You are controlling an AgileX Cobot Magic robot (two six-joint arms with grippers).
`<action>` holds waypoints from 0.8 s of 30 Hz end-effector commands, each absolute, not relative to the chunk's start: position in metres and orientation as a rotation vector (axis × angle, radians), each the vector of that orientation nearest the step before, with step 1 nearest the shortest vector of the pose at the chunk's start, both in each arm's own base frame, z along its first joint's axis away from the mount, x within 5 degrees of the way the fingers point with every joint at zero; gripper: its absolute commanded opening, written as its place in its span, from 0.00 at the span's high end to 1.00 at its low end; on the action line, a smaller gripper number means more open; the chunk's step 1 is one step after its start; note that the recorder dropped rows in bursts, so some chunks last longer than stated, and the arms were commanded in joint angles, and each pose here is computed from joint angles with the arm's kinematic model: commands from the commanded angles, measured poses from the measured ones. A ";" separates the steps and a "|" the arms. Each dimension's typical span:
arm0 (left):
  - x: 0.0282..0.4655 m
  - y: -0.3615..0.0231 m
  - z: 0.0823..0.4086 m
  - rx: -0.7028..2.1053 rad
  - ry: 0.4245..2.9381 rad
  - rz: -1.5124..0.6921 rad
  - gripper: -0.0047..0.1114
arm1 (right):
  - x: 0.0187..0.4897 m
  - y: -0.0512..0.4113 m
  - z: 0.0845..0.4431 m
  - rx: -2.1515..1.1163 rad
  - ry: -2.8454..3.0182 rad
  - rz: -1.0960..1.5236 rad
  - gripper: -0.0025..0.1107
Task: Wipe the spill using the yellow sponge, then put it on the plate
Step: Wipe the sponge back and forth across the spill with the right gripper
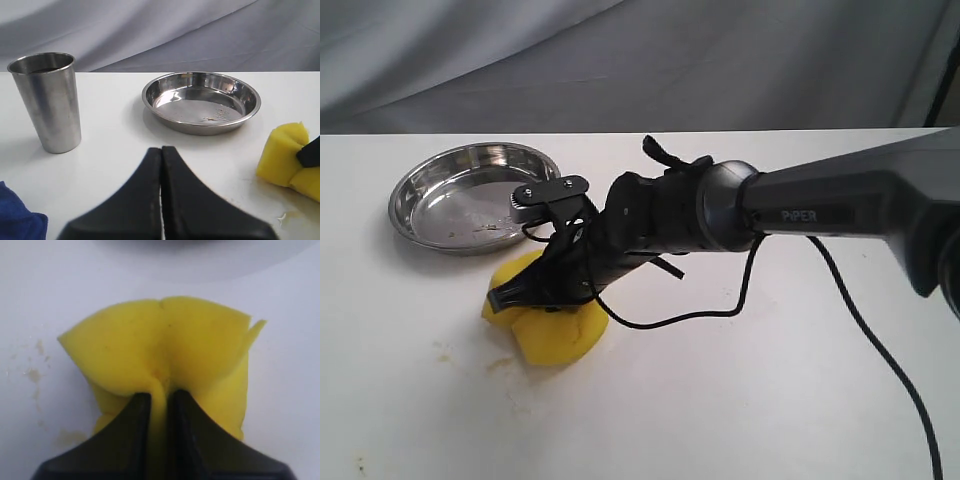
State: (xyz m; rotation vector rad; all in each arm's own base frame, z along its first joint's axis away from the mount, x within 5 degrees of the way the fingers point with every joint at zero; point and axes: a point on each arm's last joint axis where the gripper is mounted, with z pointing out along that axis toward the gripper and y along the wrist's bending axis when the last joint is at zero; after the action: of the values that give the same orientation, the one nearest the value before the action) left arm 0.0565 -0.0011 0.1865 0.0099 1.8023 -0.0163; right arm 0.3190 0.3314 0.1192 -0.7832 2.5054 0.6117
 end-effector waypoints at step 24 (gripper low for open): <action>0.057 -0.002 0.186 0.013 1.800 -0.023 0.96 | 0.283 0.442 0.203 -1.212 2.281 1.057 0.98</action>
State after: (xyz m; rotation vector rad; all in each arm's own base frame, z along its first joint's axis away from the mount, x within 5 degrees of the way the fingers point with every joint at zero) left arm 0.0565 -0.0011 0.1865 0.0099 1.8023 -0.0163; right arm 0.2824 0.4433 0.1740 -1.1759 2.3619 1.0760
